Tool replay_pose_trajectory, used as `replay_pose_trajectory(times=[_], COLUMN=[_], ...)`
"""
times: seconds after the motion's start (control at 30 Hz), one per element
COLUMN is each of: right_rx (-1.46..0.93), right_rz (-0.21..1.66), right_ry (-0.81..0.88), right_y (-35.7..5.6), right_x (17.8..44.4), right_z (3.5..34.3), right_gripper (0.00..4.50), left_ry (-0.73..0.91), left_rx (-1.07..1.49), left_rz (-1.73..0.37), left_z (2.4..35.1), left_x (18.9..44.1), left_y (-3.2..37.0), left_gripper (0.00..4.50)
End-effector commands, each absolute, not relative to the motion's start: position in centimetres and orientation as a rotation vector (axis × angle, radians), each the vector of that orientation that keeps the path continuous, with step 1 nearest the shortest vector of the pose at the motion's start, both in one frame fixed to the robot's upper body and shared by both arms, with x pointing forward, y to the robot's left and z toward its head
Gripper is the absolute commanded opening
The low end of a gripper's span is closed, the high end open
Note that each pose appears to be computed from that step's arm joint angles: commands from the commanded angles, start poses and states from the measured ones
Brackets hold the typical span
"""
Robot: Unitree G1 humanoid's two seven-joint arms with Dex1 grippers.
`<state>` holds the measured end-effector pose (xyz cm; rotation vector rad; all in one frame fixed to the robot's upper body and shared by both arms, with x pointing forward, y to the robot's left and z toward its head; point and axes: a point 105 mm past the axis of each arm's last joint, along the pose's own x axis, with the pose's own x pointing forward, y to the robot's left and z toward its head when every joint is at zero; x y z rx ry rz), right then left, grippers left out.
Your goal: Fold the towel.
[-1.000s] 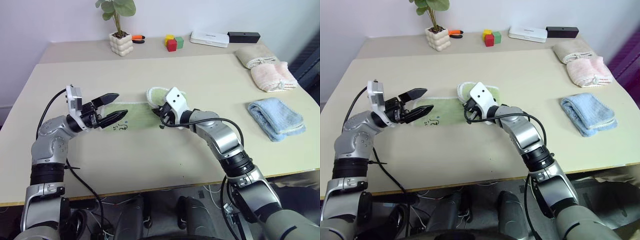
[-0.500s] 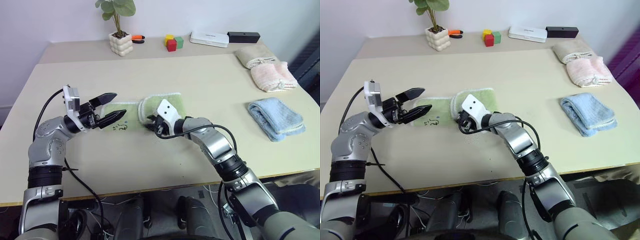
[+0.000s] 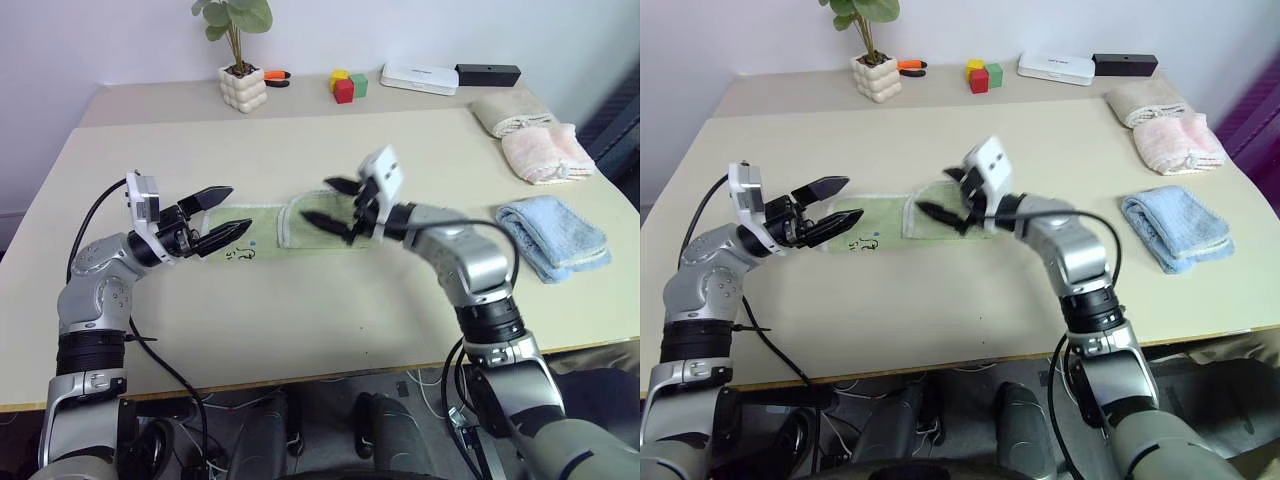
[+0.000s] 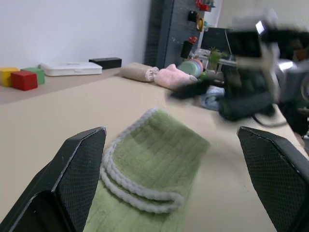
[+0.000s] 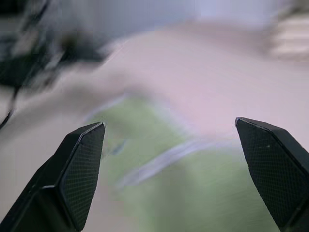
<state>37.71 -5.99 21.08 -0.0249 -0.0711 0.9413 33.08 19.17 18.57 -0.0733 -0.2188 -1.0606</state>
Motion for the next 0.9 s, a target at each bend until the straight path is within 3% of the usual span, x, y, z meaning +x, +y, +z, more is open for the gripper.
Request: replay_pose_trajectory(times=[0.03,0.2,0.37,0.63,0.77,0.9], right_rx=[-0.042,-0.056,-0.087,-0.193,-0.179,-0.180], right_rz=[0.885,0.869,0.857,0.785,0.856,0.932], right_ry=[-0.088,-0.076,-0.024,0.062,0.061,0.041], right_y=[-6.9,-6.8,-5.7,-7.0,-6.2,-5.3], right_x=[38.9,39.8,40.4,41.7,40.9,40.1], right_z=[20.8,19.4,14.9,10.9,10.6,10.9], right_gripper=[2.52,0.08,0.03,0.03,1.23,3.24], left_ry=[-0.266,-0.260,-0.258,-0.226,-0.169,-0.119], left_rx=[-0.067,-0.084,-0.087,-0.102,-0.153,-0.332], left_rz=[-1.079,-1.092,-1.077,-1.056,-1.016,-0.861], left_z=[19.6,19.0,18.8,18.3,17.4,17.1], left_x=[32.9,32.7,32.4,31.8,31.3,31.4], left_y=[18.7,17.9,18.0,18.5,19.0,20.8], left_gripper=[4.50,4.50,4.50,4.50,4.50,4.50])
